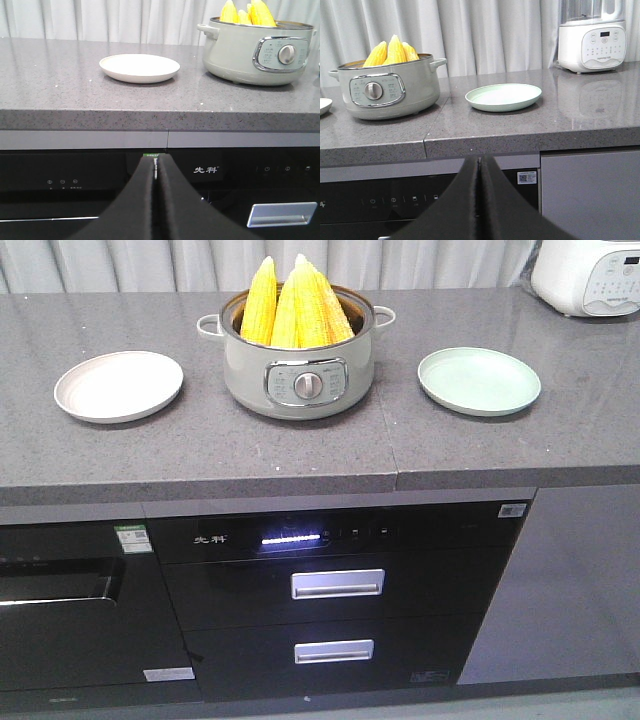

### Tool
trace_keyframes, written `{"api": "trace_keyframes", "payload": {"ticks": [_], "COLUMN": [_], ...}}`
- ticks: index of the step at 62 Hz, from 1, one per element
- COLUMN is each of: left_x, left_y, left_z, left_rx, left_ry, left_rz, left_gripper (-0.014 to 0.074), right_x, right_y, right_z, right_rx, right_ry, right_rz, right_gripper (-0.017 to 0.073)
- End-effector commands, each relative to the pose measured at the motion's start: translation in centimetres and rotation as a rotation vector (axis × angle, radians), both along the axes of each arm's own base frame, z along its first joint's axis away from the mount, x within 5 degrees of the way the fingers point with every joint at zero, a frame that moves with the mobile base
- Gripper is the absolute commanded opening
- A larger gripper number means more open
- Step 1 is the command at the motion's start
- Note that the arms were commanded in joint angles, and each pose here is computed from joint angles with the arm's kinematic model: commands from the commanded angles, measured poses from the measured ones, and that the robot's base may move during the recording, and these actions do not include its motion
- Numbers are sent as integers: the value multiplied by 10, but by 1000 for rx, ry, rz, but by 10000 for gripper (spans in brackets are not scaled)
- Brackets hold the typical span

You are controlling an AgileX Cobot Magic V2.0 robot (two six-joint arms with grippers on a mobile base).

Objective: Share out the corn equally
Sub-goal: 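Drive the base toward the counter with the pot and plates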

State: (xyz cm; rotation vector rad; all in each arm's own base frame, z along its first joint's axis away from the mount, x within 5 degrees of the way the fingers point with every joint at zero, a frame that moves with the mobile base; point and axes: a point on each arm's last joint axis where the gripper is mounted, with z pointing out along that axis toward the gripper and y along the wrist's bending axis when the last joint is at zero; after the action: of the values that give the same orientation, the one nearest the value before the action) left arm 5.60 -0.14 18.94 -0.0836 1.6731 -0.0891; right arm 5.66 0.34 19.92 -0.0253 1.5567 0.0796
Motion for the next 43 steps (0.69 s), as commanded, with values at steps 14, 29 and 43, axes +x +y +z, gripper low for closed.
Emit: {"api": "trace_keyframes", "payload": {"ticks": [14,29,43], "left_x": [-1,-1,-1], "left_y": [1,1,1], "left_z": [16,16,16], "left_rx": [-8,-8,-8], "left_ry": [-101,-101,-101], "left_rz": [6,6,6], "left_gripper": [-6,-6,-6], "right_x": [0,0,0], "right_y": [1,1,1], "right_z": [1,1,1], "right_rx": [-12,-12,-12], "right_ry": [-62,-62,-62], "right_rz": [4,4,4], "right_gripper": [-5,-5,-5]}}
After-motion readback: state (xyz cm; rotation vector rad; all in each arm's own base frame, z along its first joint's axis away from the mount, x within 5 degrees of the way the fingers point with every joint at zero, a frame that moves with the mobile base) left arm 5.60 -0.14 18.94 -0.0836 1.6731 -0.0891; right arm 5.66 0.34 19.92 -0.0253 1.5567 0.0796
